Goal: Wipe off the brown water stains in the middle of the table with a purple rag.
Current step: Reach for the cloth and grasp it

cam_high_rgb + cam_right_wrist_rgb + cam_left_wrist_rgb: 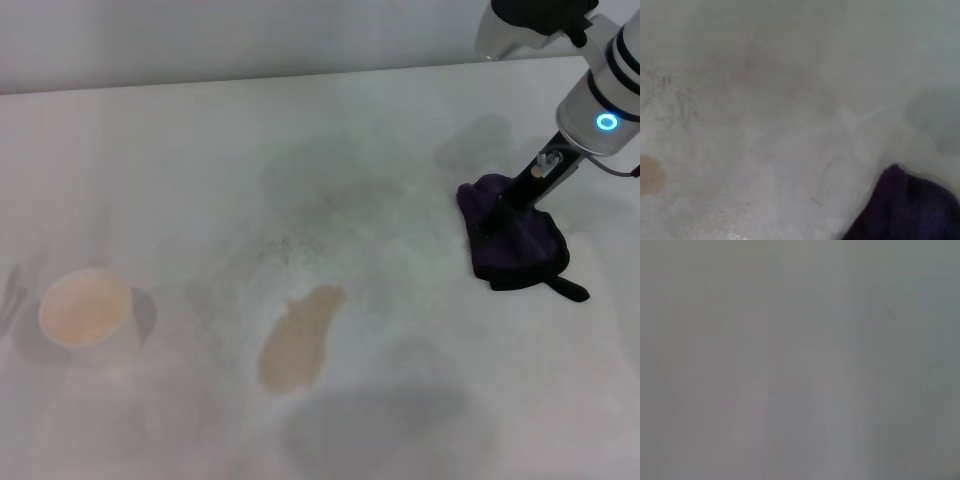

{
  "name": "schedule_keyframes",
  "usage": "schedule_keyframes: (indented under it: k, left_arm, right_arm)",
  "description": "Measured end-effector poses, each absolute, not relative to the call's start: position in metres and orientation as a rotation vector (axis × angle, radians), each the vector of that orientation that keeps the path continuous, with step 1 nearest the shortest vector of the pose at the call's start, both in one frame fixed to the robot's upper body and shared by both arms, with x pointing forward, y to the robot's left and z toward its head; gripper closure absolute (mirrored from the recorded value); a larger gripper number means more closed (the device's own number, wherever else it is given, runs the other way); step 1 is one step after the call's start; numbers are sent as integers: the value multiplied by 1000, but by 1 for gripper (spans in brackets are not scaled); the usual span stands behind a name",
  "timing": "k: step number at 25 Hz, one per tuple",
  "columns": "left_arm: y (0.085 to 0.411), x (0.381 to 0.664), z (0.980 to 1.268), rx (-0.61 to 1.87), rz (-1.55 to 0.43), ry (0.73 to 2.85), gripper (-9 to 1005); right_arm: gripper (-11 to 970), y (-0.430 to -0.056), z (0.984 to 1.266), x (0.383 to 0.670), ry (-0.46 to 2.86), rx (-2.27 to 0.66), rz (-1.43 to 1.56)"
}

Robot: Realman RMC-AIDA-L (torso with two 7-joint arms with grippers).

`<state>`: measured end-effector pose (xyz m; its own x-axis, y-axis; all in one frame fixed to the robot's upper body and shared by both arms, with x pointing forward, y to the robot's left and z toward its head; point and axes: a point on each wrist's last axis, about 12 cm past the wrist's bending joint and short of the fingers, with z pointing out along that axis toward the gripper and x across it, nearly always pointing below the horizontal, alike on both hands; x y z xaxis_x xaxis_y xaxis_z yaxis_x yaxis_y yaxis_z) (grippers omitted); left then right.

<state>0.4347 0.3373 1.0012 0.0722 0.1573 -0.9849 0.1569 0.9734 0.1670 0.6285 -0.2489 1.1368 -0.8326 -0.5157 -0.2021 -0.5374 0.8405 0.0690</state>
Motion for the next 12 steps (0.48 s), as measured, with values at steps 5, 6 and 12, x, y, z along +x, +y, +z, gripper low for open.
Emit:
schedule_keyframes:
  k: [5,6,12]
  left_arm:
    - [336,436,1001,258,-3,1503,105]
    - [336,437,1001,258,-3,1503,105]
    - [336,437,1001,257,-4,1503,104]
  right_arm:
    - [92,-254,1128,629,2850,-808,142]
    - [92,-254,1127,629,2849,-809,129]
    - [93,-253,1119,630,2837,-817,99]
